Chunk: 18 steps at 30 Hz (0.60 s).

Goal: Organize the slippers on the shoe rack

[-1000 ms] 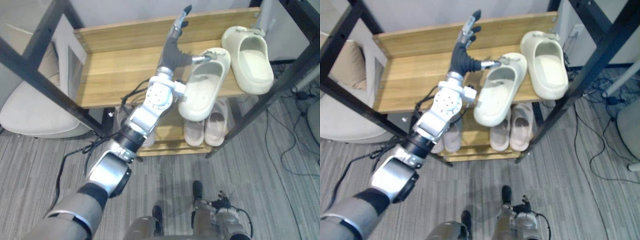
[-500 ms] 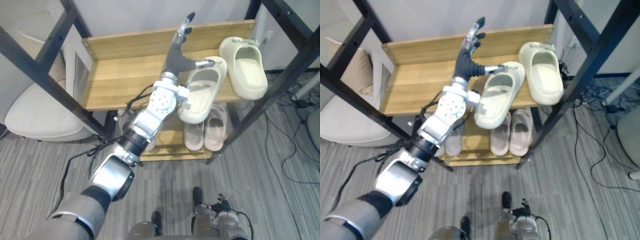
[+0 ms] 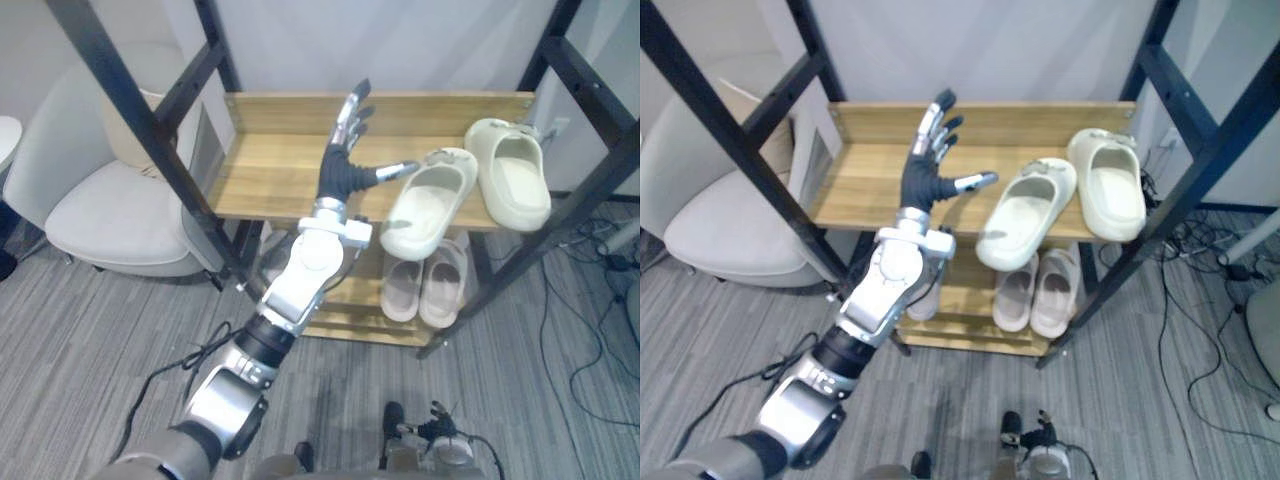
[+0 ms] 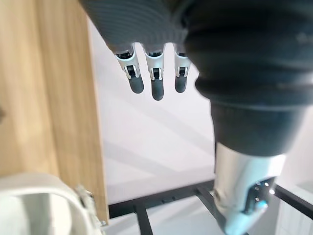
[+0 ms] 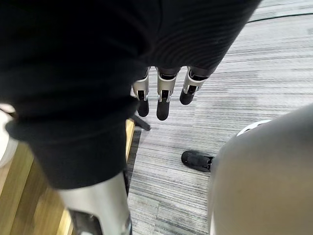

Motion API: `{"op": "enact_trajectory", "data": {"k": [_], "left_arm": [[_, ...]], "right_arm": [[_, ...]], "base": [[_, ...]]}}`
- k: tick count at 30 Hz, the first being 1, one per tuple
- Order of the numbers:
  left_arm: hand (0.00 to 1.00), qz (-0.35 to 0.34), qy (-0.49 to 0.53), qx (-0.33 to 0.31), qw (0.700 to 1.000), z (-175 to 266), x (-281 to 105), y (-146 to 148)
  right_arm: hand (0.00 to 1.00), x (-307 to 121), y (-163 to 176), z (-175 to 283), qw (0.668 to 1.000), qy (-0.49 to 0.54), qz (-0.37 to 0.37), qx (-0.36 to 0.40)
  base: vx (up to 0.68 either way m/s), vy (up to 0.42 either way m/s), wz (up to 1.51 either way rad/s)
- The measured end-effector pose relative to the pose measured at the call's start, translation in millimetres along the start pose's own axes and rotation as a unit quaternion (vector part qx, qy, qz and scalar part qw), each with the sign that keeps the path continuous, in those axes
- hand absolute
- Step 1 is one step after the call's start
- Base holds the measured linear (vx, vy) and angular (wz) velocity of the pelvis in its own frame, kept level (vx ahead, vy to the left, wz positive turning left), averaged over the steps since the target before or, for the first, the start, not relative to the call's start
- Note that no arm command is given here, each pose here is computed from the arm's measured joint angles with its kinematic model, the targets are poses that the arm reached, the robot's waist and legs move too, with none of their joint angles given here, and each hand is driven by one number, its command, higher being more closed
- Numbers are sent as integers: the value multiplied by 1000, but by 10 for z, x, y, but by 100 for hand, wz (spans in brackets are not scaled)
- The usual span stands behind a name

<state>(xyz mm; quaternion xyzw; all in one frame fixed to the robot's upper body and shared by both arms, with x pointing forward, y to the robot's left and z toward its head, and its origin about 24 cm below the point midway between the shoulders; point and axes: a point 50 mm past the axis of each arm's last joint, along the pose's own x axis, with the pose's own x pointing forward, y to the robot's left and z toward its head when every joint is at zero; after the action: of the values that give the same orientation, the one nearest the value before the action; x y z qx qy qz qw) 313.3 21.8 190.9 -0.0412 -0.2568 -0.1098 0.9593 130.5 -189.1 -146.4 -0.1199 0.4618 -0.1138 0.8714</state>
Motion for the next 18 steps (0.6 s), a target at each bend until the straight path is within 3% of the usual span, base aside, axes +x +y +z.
{"op": "enact_trajectory", "data": {"k": [18], "left_arm": [[0,-90,63,-49,993,-229,-299,-463]], "right_arm": [[0,-61,164,13,1000,-10,17,-7]], "base": [[2,-11,10]]}}
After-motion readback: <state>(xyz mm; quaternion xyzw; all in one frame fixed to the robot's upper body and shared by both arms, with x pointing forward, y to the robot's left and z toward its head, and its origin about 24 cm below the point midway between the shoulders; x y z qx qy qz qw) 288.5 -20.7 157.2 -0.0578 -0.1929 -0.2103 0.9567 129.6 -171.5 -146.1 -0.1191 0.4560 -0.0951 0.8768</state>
